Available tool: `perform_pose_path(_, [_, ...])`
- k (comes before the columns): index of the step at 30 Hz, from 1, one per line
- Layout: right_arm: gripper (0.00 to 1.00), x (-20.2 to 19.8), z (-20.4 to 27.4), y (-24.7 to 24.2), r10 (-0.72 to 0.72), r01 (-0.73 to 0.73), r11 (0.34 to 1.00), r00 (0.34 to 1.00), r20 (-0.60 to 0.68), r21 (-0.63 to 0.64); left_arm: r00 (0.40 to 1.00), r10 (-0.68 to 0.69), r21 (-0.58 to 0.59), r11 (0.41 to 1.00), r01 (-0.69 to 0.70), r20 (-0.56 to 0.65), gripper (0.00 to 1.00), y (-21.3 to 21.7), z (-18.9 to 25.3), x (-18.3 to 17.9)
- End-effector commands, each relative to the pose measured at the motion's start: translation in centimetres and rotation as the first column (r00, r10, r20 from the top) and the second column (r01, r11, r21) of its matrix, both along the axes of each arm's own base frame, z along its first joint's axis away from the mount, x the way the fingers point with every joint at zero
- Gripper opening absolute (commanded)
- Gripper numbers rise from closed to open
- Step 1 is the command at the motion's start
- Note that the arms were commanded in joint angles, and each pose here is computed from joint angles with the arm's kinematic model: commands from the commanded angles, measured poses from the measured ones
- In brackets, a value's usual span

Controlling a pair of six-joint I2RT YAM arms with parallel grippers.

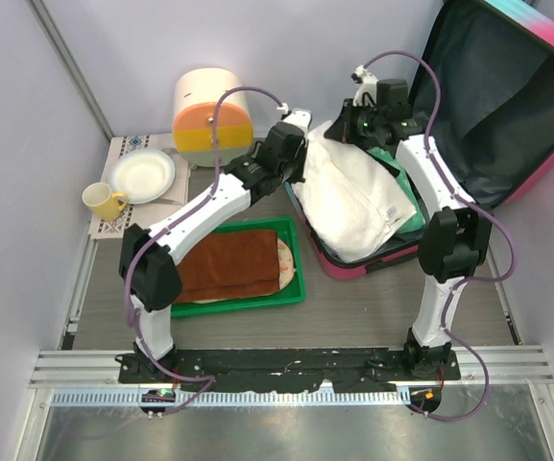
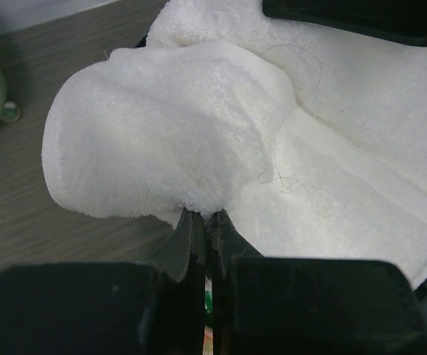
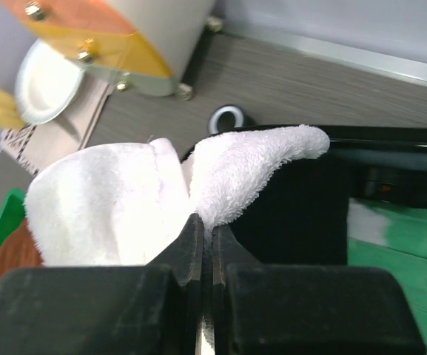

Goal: Open, take out, and arrange the luggage

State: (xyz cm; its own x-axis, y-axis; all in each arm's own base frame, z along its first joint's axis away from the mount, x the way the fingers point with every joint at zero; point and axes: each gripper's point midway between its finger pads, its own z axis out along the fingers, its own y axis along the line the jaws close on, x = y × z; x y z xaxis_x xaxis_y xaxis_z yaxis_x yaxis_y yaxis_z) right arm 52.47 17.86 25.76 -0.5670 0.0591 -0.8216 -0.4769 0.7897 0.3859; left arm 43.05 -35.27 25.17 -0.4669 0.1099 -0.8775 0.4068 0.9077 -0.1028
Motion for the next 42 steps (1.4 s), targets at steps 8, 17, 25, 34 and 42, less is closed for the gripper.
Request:
perform_pose_path(8, [0.01,-9.1,7.2,12.6,0.304,-0.310,0.950,0.938,0.165,0.016,0.977,0.215,-0.068,0.974,-0.215,-0.015,0.00,8.6,5.9,-8.3])
perform_pose_path(17, [0.01,-13.9,3.2,19.3,0.437,-0.438,0.899,0.895,0.095,-0.006,0.974,0.195,0.058,0.980,-0.189,-0.118,0.00,12.9,1.0,-13.5])
perform_pose_path(25, [0.01,-14.7,-0.1,19.6,0.445,-0.443,0.895,0.895,0.031,-0.051,0.977,0.194,0.054,0.980,-0.190,-0.091,0.00,13.7,0.8,-13.9])
perform_pose_path(34, [0.01,-15.7,0.2,22.3,0.477,-0.478,0.878,0.878,0.043,0.010,0.970,0.233,0.165,0.961,-0.220,-0.065,0.00,18.0,-0.4,-15.7])
perform_pose_path(42, [0.01,-18.3,-2.7,28.4,0.528,-0.528,0.849,0.849,0.022,0.007,0.954,0.289,0.372,0.896,-0.241,-0.079,0.00,24.5,-2.6,-18.3])
